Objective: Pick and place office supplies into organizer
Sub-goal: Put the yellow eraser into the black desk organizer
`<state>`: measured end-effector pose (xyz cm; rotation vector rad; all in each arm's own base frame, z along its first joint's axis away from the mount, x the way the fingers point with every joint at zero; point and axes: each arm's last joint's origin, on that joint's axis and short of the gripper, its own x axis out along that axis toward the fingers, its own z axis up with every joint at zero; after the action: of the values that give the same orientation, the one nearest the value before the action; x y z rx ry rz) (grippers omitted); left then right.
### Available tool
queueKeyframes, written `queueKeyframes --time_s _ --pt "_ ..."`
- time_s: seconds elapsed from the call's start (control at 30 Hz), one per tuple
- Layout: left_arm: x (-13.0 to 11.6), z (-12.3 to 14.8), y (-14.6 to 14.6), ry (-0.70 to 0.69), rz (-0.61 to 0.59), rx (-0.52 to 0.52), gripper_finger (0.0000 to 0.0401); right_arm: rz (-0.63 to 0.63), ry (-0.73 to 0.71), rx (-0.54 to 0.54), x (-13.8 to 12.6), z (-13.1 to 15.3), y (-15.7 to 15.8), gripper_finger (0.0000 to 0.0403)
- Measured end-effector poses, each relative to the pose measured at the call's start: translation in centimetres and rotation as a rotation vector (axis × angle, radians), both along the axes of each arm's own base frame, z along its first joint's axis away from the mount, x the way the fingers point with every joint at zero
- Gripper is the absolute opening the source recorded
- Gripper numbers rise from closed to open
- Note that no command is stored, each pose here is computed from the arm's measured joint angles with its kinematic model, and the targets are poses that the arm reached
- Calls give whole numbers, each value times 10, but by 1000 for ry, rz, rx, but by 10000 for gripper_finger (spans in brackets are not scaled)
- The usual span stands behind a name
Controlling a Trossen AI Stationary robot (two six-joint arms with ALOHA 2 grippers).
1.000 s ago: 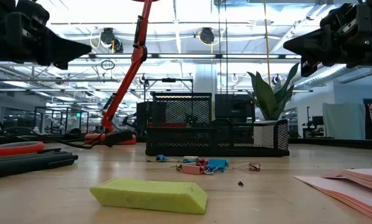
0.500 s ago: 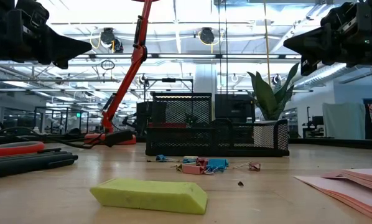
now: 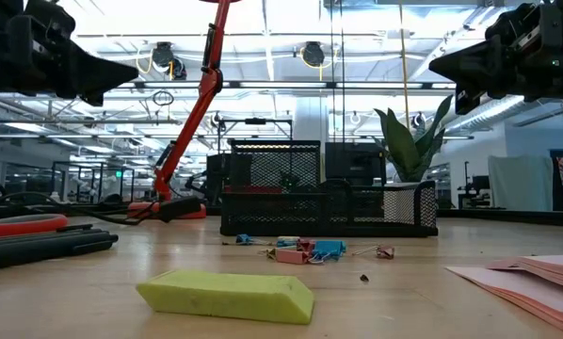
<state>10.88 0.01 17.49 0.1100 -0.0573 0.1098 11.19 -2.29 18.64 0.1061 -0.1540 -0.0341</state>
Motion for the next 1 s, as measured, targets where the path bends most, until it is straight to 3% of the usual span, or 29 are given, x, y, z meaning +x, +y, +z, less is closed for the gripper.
queueKeyframes --time_s 0.33,0.8,1.0 --pt "0 -1 -2 6 -48 -100 21 -3 6 -11 0 -1 0 4" --pt "0 4 -3 -46 -96 -97 21 -8 11 -43 0 -1 0 4" --pt "1 25 -9 -115 -210 -81 21 -10 13 -54 0 -1 0 4"
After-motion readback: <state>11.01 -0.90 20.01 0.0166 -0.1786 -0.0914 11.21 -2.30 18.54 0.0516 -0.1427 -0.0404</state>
